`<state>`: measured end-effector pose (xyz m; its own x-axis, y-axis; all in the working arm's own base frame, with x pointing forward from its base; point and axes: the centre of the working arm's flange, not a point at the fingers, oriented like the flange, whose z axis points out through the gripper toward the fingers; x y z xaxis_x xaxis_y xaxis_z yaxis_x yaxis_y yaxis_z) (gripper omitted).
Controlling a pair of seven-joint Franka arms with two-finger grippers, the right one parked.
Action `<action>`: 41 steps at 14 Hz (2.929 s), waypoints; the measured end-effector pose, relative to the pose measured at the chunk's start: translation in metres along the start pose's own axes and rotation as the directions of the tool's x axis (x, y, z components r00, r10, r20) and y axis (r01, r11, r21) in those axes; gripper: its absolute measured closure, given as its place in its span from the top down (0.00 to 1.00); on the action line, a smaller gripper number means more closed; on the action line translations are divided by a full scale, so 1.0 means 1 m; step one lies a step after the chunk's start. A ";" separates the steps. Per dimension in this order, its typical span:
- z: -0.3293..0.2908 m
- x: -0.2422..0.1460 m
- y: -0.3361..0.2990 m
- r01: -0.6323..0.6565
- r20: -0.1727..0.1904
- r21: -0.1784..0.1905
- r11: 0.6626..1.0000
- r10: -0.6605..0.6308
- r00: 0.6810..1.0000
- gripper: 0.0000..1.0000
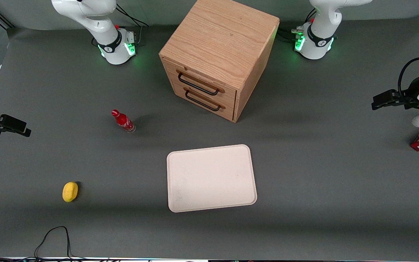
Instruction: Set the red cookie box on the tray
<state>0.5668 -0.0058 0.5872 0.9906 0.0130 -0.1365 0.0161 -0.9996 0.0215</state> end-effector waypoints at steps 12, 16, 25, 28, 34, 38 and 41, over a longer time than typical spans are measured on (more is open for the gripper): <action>0.001 -0.002 -0.008 -0.065 0.022 0.004 0.998 0.065 0.998 1.00; -0.001 -0.006 -0.076 -0.098 0.024 0.042 0.994 0.097 0.995 1.00; 0.027 -0.085 -0.371 -0.232 -0.037 0.057 0.971 0.234 0.971 1.00; 0.050 -0.115 -0.440 -0.217 -0.052 0.066 0.974 0.221 0.974 1.00; 0.078 -0.098 -0.462 -0.472 -0.011 0.083 0.878 0.474 0.880 1.00; 0.104 -0.082 -0.474 -0.734 0.031 0.104 0.672 0.735 0.677 1.00; 0.139 -0.069 -0.482 -0.772 0.034 0.107 0.626 0.774 0.632 1.00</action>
<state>0.4720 0.4716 0.4490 0.6340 -0.7664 -0.1035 -0.7696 -0.6384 0.0128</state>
